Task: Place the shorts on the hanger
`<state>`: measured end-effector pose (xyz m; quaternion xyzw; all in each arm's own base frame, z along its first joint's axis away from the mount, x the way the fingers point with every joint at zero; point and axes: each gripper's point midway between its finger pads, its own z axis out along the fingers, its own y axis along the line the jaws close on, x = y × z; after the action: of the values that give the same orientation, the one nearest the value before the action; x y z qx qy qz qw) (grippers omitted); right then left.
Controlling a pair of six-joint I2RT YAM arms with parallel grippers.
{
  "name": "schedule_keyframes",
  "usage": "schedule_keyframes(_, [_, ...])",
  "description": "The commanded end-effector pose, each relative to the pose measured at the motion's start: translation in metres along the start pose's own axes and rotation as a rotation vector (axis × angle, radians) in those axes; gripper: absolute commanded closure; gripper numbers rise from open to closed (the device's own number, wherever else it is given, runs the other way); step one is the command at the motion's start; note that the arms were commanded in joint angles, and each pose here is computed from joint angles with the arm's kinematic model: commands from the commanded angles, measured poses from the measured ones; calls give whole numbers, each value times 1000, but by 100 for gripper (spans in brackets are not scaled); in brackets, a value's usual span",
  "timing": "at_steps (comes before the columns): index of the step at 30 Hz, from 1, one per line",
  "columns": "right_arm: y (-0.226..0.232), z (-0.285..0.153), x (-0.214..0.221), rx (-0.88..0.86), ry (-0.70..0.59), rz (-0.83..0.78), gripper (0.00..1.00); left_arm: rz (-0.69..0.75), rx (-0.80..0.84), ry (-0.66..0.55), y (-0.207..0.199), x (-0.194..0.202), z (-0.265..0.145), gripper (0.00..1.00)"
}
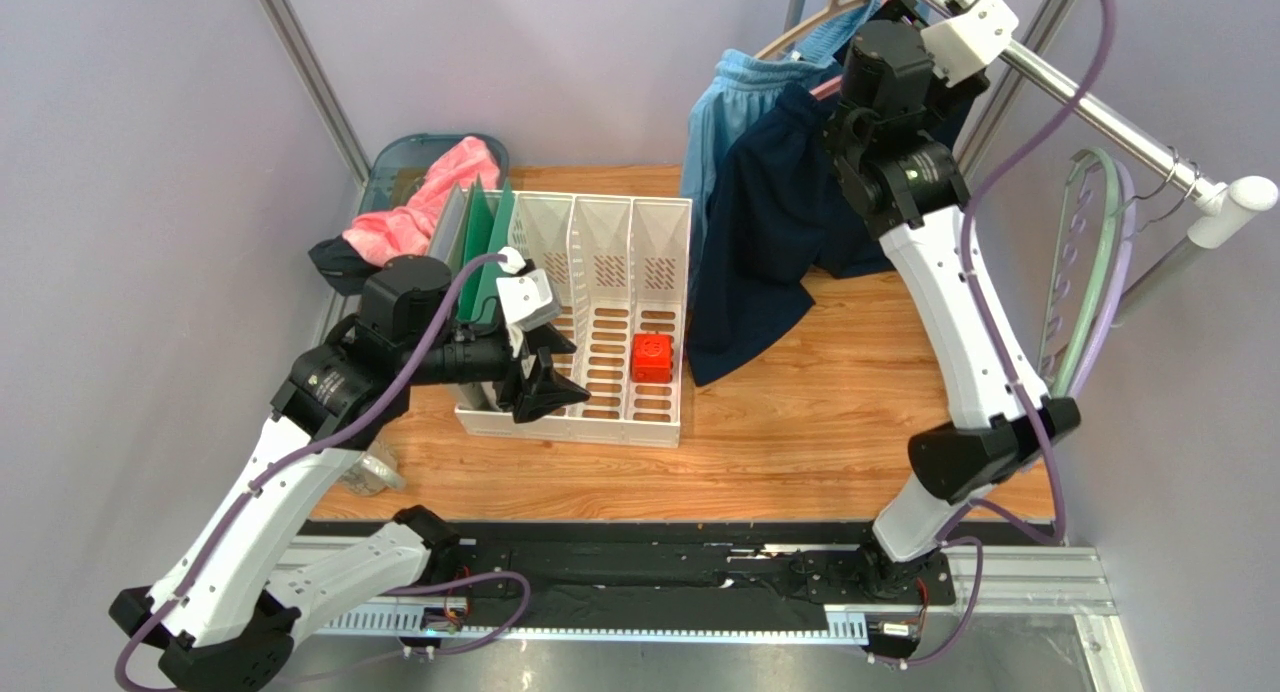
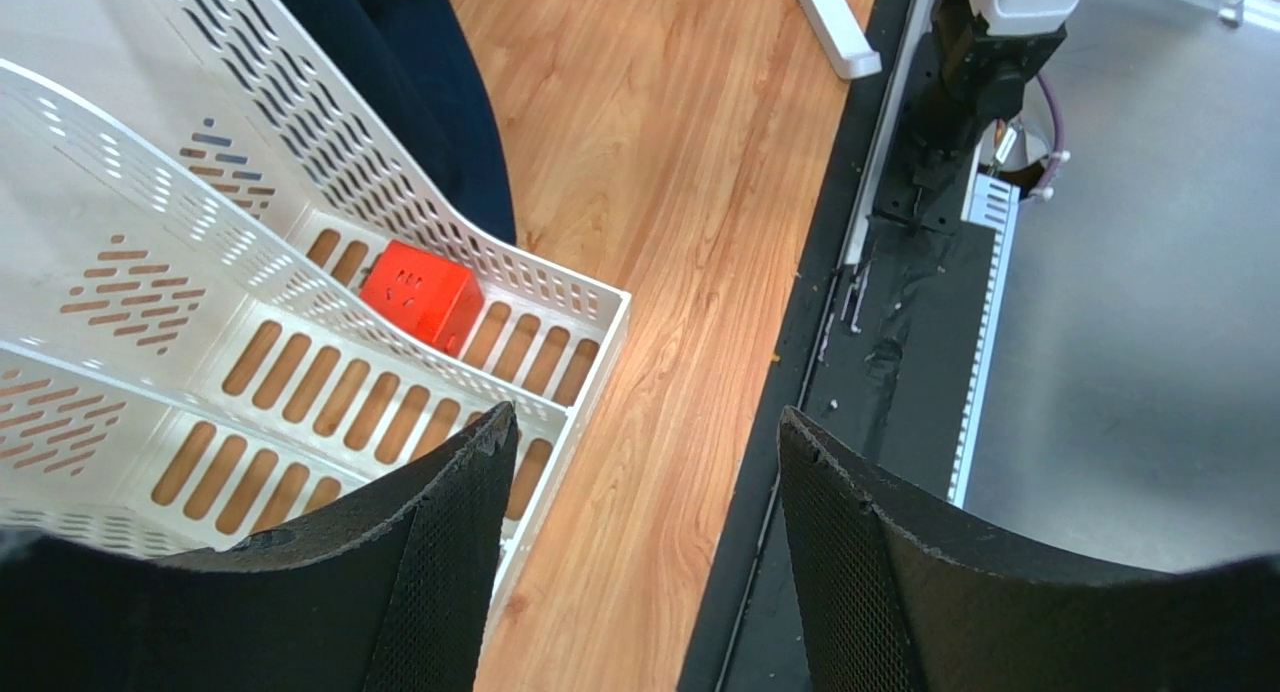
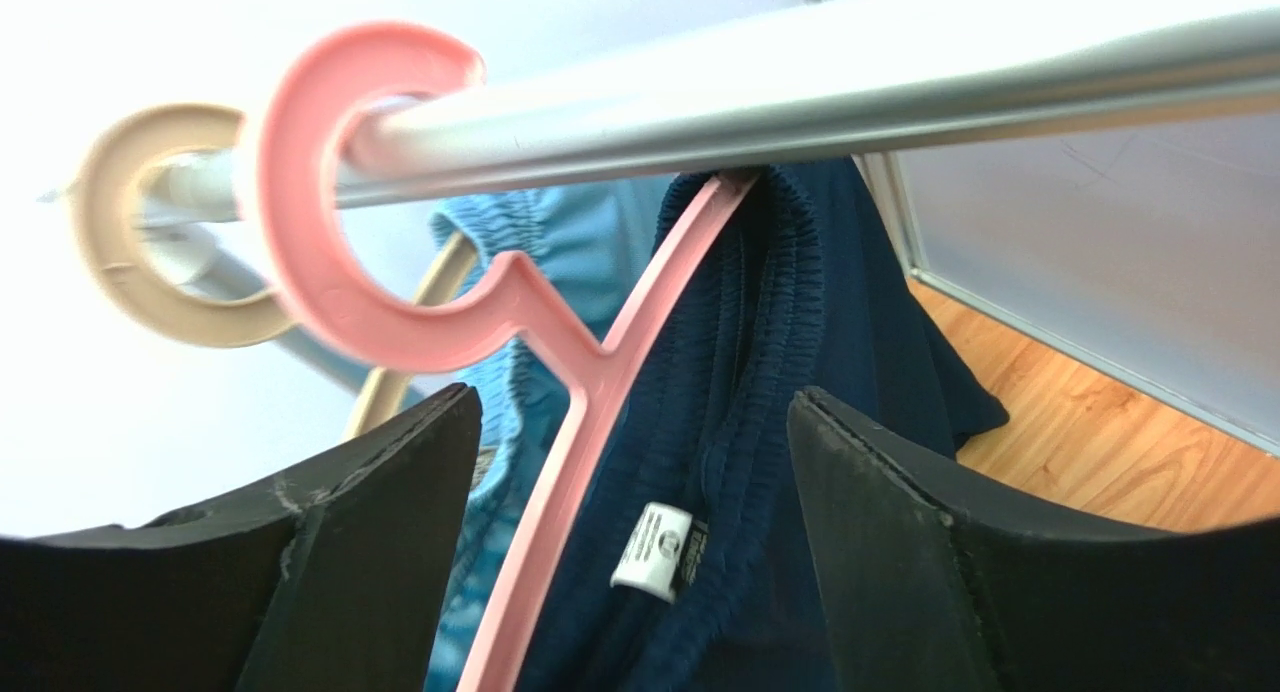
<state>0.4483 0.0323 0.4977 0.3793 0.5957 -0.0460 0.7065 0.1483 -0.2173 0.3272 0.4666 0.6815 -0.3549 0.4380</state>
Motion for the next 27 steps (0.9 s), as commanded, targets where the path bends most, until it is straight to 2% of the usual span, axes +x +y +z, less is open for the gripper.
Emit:
schedule_keyframes(1, [2,-33,-33,-114,8,64,15,-49,-11,-74,2,-26,-7,30])
schedule_keyframes(4, [2,-57,-42,-192,37,68,12,-84,-32,-92,8,-35,-10,28])
schedule_keyframes(6, [2,-73,-33,-251,85,33,9,-107,-63,-102,18,-40,-13,28])
schedule_keyframes(9, [-3,-101,-27,-371,147,-5,2,-144,-114,-132,32,-56,-23,22])
schedule_keyframes(10, [-5,-117,-38,-446,158,5,2,-140,-128,-150,34,-66,-30,21])
schedule_keyframes(11, [-8,-123,-21,-486,194,-51,2,-162,-169,-150,47,-68,-34,13])
schedule_keyframes(13, [-16,-149,-27,-620,225,-53,0,-152,-213,-164,53,-81,-48,10])
schedule_keyframes(14, [-22,-155,-10,-655,255,-107,0,-121,-277,-131,71,-80,-52,10])
schedule_keyframes(17, [-46,-186,4,-790,316,-190,0,-78,-424,-93,89,-94,-83,6])
schedule_keyframes(18, [-52,-192,8,-818,331,-221,0,-70,-474,-87,89,-99,-97,1])
schedule_keyframes(23, [-91,-231,40,-994,455,-447,0,-75,-663,-48,102,-87,-127,1])
schedule_keyframes(27, [-120,-251,72,-1083,564,-602,0,-164,-735,-27,107,-54,-135,1])
